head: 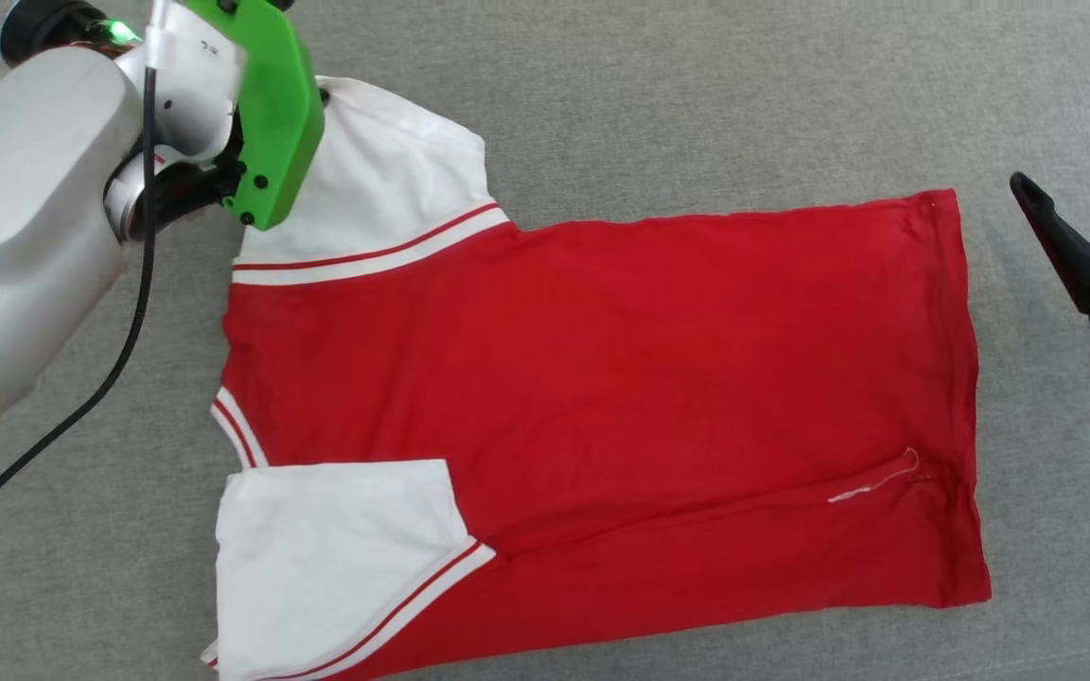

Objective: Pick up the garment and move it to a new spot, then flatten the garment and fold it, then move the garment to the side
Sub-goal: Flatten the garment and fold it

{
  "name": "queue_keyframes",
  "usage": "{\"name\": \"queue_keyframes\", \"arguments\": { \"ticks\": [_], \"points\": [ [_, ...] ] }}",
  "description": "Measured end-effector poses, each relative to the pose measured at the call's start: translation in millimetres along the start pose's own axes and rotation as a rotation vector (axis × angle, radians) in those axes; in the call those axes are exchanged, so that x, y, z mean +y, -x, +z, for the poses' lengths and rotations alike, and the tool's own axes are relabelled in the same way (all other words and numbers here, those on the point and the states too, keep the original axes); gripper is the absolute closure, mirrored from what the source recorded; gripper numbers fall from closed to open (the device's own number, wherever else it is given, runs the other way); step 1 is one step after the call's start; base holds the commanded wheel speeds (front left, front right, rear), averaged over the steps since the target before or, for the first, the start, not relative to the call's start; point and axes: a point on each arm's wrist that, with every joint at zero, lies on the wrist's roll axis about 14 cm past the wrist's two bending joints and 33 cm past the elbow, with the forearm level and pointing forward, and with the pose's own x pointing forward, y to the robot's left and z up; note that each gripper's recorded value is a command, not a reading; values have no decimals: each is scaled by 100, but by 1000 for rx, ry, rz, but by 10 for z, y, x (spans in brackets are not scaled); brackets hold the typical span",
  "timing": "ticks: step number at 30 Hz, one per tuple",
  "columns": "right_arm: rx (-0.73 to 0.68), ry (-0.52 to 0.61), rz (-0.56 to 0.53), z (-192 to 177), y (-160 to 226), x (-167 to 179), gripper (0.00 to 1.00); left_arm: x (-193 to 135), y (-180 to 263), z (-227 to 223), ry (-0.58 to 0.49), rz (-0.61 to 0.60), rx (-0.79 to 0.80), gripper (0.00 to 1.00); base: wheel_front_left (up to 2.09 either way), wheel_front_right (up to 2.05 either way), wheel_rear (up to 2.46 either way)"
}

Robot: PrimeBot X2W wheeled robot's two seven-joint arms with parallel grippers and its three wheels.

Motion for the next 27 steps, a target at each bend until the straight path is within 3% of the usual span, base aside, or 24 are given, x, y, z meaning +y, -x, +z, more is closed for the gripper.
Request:
{"name": "queue_keyframes", "arguments": {
  "ticks": [3,9,15,27],
  "points": [
    [203,-18,58,-165,-4,31,0,-40,156,74,-33,5,-43,100,0,0,0],
    [422,-20,115,-220,-89,57,0,-71,368,104,-90,24,-85,100,0,0,0],
    [554,-1,135,-353,-263,122,0,-49,431,56,-100,34,-98,100,0,0,0],
    [726,-11,166,-962,-558,348,0,1,270,-146,-59,17,-76,100,0,0,0]
  ]
}}
